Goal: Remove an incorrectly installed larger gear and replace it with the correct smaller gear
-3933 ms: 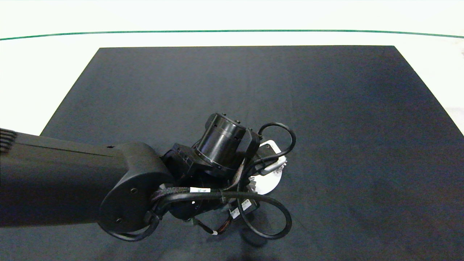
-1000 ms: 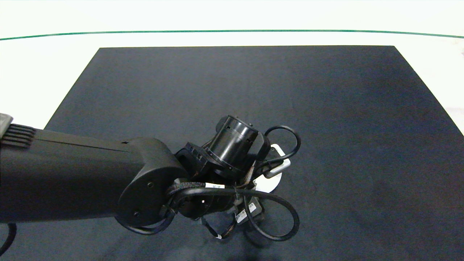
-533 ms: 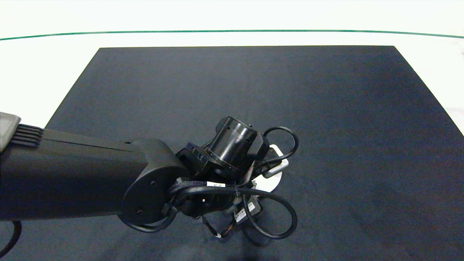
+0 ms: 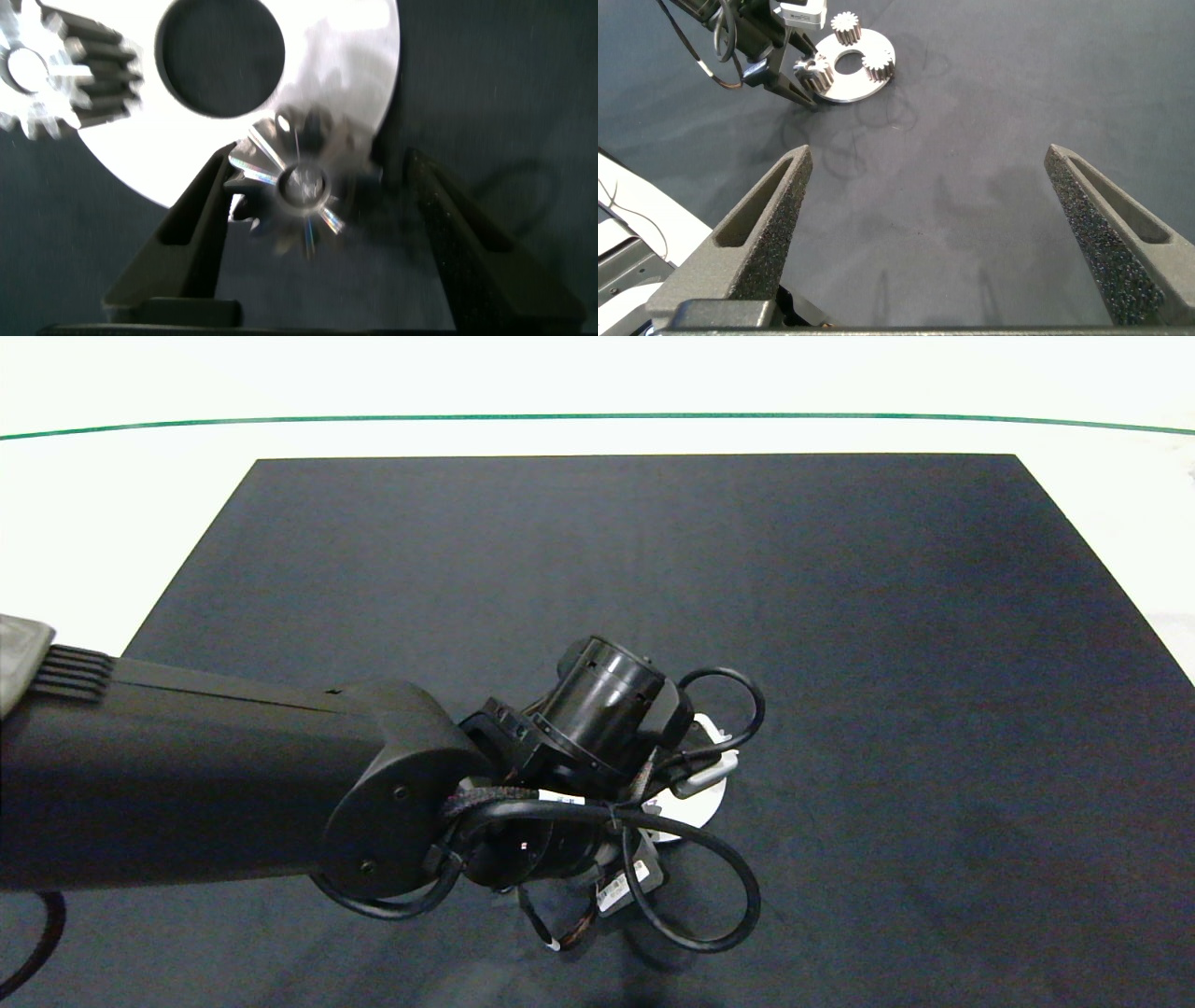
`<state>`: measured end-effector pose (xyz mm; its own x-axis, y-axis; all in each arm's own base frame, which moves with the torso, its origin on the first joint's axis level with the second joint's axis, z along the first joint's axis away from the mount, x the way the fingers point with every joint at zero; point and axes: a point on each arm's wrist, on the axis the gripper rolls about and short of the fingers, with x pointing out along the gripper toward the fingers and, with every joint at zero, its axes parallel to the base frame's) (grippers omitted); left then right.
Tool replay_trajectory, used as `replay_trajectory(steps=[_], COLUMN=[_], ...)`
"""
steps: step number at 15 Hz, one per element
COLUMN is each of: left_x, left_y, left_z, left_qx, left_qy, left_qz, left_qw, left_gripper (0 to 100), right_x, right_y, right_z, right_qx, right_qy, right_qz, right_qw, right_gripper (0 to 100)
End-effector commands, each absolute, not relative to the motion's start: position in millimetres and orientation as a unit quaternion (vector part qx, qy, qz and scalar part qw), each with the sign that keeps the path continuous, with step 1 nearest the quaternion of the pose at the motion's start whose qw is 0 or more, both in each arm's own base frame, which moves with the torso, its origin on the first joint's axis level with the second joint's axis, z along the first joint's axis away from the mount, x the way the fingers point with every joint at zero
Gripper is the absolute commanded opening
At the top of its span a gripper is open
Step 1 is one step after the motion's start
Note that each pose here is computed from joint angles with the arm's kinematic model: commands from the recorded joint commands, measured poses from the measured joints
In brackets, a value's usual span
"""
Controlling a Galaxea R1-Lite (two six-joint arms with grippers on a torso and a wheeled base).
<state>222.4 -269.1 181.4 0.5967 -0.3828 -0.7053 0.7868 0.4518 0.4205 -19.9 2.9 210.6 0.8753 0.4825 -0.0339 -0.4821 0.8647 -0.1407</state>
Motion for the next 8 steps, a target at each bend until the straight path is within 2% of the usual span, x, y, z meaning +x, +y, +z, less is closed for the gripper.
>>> replay_trajectory(steps=[1,8], left_x=[223.7,224.5], left_y=[-270.5,-272.4], left_z=[184.3,185.8], left_qx=[0.377,0.376], left_qy=[0.264,0.261], left_qz=[-0.361,-0.361], left_qw=[0.811,0.812], left_gripper=[65,50], right_x=[-19.9,-20.5], right_y=[2.9,2.8], right_z=[210.8,210.8], right_qx=[-0.073,-0.073], right_qy=[-0.002,-0.003], right_qz=[0.251,0.251], right_qw=[0.965,0.965], right_gripper=[100,100])
